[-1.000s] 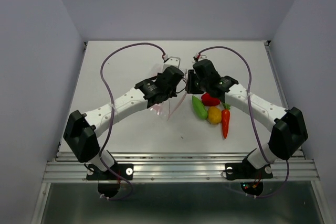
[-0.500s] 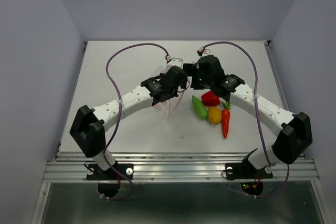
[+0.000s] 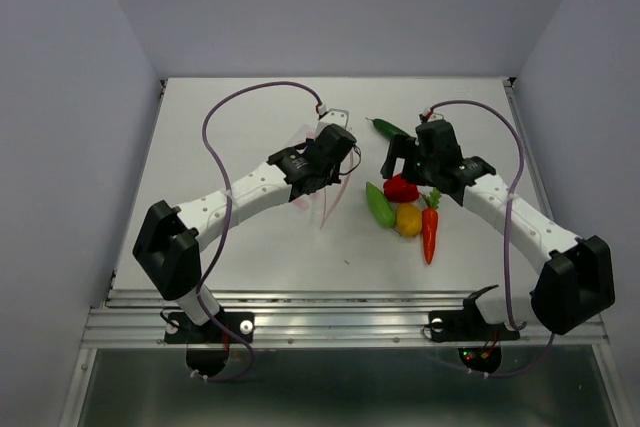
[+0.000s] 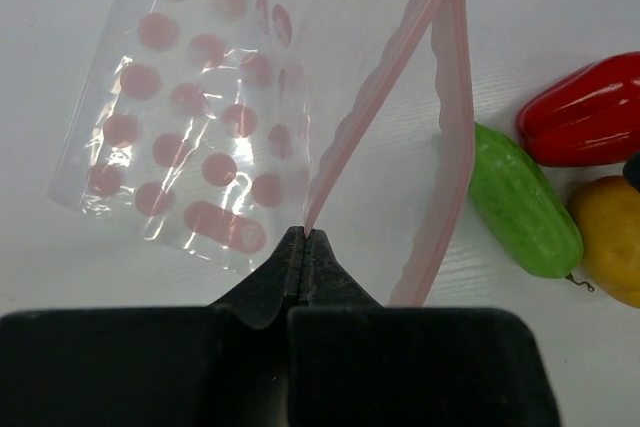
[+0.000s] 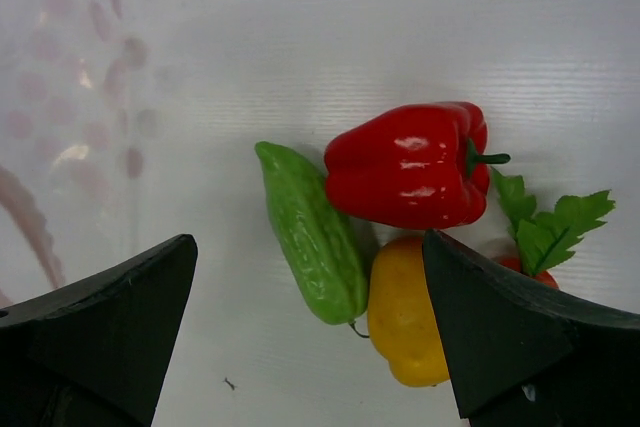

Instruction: Place the food in the zip-top bag and seal the zipper

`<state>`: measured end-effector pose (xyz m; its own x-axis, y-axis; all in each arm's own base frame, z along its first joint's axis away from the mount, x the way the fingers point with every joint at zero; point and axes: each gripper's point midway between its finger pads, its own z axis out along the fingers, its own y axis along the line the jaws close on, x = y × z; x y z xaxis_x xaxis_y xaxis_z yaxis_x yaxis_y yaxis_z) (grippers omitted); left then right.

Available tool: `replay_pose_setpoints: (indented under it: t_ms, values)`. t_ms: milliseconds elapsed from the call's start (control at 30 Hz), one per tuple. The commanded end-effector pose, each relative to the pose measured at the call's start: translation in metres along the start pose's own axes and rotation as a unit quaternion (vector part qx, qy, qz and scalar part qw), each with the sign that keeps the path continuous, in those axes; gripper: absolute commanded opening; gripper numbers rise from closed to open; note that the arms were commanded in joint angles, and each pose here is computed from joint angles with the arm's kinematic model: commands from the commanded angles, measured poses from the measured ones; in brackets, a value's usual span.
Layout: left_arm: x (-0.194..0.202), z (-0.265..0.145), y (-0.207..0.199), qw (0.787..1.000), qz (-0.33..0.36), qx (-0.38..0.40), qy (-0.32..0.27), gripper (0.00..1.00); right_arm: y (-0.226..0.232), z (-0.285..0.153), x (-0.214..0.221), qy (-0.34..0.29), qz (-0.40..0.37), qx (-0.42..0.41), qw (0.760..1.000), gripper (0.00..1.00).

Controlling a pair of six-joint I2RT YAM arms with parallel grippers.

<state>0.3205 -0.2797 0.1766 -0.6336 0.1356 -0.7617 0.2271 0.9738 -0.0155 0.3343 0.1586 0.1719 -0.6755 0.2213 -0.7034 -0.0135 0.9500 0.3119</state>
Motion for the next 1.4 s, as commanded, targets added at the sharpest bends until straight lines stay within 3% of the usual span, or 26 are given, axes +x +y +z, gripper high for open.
replay_pose_setpoints:
  t_ms: [0,167,467,1367]
  values:
    - [-0.022,-0.006,-0.006,0.999,-0.010,0.016,-0.029,0.00,-0.024,0.017,0.005,0.020,0.035,0.040,0.998,1.00]
    - [-0.018,-0.002,-0.008,0.999,-0.015,0.021,-0.025,0.00,-0.036,0.029,0.012,0.016,0.148,0.099,0.984,1.00]
    - [-0.012,0.003,-0.011,0.999,-0.019,0.025,-0.018,0.00,-0.049,0.033,0.033,0.015,0.242,0.134,0.961,1.00]
    - [-0.002,0.005,-0.019,0.998,-0.022,0.052,-0.007,0.00,-0.059,0.083,0.028,-0.021,0.277,0.171,0.945,1.00]
